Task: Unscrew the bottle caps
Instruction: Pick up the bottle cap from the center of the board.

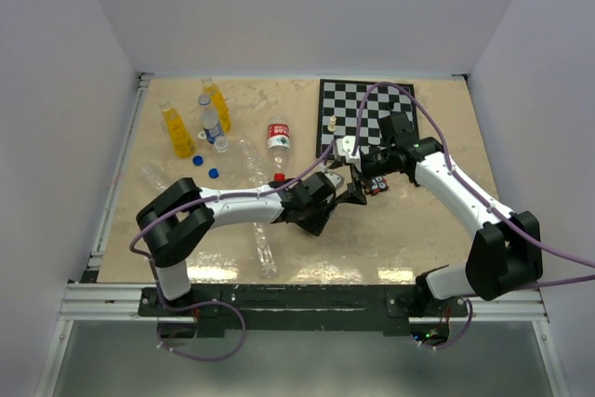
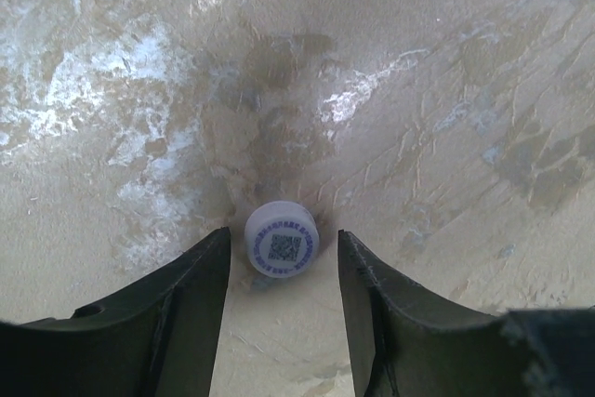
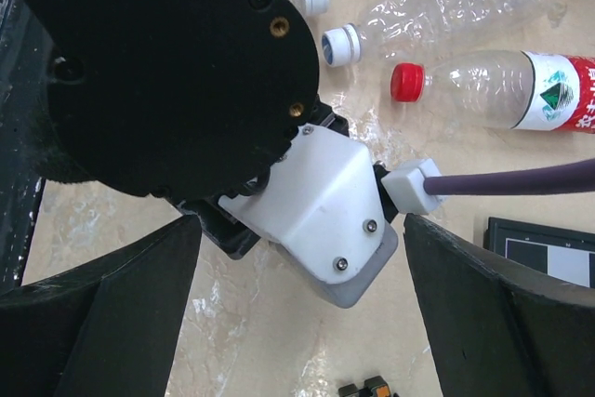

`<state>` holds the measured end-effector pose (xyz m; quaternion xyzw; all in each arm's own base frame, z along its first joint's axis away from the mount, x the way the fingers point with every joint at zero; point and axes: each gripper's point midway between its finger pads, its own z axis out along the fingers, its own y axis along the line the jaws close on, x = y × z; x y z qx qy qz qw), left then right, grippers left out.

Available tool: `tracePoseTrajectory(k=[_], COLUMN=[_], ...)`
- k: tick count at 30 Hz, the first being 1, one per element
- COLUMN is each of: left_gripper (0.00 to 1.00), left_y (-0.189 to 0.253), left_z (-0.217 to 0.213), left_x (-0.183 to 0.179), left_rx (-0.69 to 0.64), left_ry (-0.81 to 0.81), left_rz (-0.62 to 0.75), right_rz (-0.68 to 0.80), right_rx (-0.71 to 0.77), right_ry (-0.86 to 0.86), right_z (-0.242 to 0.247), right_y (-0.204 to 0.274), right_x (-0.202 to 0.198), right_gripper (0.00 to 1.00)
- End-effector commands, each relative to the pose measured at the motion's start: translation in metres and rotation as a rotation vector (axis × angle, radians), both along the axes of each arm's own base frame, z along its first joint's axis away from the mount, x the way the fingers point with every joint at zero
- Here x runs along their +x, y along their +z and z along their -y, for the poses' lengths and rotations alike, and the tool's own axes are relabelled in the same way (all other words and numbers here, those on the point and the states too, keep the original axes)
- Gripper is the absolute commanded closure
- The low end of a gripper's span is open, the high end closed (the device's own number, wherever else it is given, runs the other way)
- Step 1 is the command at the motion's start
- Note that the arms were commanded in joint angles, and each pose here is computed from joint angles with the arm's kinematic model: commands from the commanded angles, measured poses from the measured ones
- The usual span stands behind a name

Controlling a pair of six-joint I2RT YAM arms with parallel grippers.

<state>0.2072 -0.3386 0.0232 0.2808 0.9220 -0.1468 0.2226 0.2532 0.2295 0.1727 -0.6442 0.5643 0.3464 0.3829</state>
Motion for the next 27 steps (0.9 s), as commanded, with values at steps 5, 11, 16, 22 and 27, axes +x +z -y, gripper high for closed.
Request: tracePoseTrajectory(k=[5,11,16,22,27], left_gripper=[0.53,0.54,0.52,0.61,0.83], left_y=[0.001,-0.003,-0.004,-0.011,-0.007], left_z=[0.015,0.008,0.004,0.004,0.006], left_x=[0.007,0.004,-0.001,-0.005,-0.005], left_rx=[0.02,0.062,0.084,0.097,0.085], left_ry=[-0.012,-0.011,-0.017,-0.028,-0.033], left_rz=[0.024,0.021,0.01,-0.006,-0.006], right_rz=[0.045,0.042,0.045,0.046,0.045], right_rx=[0.019,0.018,0.02,0.02,0.021], right_ry=[0.008,0.009,0.007,0.008,0.009], right_z=[-0.004,-0.004,-0.004,-0.004,-0.004], right_y=[0.014,0.013,0.014,0.014,0.015], right_x=[0.004,0.004,0.004,0.004,0.004], right_gripper=[0.06,0.06,0.06,0.06,0.06])
